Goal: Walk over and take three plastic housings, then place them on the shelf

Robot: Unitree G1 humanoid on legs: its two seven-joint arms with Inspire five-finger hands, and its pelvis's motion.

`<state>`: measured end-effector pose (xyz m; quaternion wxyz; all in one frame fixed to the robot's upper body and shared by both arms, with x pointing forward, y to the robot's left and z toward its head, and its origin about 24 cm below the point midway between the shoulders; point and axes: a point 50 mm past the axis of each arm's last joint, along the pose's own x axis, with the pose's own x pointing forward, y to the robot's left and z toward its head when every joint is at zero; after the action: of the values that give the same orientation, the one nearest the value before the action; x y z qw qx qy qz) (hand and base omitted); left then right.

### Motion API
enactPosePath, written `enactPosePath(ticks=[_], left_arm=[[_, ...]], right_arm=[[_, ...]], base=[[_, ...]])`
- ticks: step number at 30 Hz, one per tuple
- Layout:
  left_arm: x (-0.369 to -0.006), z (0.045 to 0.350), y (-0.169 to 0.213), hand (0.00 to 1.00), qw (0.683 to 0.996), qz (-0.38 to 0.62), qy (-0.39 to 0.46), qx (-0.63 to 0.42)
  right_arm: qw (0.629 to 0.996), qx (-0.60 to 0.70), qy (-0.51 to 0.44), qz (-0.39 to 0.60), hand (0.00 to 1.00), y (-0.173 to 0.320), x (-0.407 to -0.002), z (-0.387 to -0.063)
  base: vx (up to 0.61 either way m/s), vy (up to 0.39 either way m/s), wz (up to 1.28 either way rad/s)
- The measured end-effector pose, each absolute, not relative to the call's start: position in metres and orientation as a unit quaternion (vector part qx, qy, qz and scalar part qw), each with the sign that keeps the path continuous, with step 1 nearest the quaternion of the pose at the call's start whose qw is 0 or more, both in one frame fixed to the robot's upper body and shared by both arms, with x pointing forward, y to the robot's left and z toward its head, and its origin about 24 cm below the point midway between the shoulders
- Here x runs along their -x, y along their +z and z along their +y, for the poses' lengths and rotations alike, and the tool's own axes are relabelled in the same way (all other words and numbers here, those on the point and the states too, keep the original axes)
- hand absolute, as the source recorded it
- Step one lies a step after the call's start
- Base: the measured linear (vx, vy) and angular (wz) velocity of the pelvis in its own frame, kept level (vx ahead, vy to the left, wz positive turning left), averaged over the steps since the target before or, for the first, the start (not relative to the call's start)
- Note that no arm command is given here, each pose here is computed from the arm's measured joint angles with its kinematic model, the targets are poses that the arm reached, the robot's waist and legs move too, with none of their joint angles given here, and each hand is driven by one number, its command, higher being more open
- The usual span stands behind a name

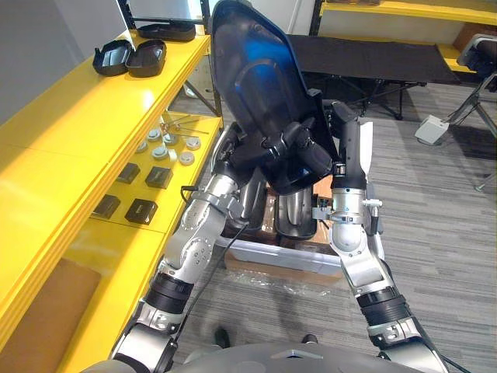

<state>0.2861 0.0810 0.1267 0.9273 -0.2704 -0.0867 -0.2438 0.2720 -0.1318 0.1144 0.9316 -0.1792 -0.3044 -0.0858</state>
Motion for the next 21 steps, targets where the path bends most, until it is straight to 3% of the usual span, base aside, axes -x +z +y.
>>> enactPosePath(ticks=[7,18,19,21], left_arm=[[-0.293,0.091,0.116,0.0,0.936,-0.066,-0.216,0.27],[-0.293,0.094,0.111,0.0,0.927,-0.033,-0.242,0.284],[-0.292,0.094,0.111,0.0,0.927,-0.033,-0.243,0.284],[-0.292,0.093,0.111,0.0,0.926,-0.033,-0.244,0.285]], right_arm=[[0.929,0.166,-0.064,-0.324,0.0,0.108,-0.262,-0.123],[0.929,0.16,-0.072,-0.325,0.0,0.104,-0.258,-0.123],[0.929,0.16,-0.072,-0.326,1.0,0.104,-0.258,-0.124],[0.928,0.16,-0.071,-0.328,1.0,0.104,-0.257,-0.125]], base=[[0.0,0.0,0.0],[0.0,0.0,0.0],[0.0,0.0,-0.03],[0.0,0.0,0.0]])
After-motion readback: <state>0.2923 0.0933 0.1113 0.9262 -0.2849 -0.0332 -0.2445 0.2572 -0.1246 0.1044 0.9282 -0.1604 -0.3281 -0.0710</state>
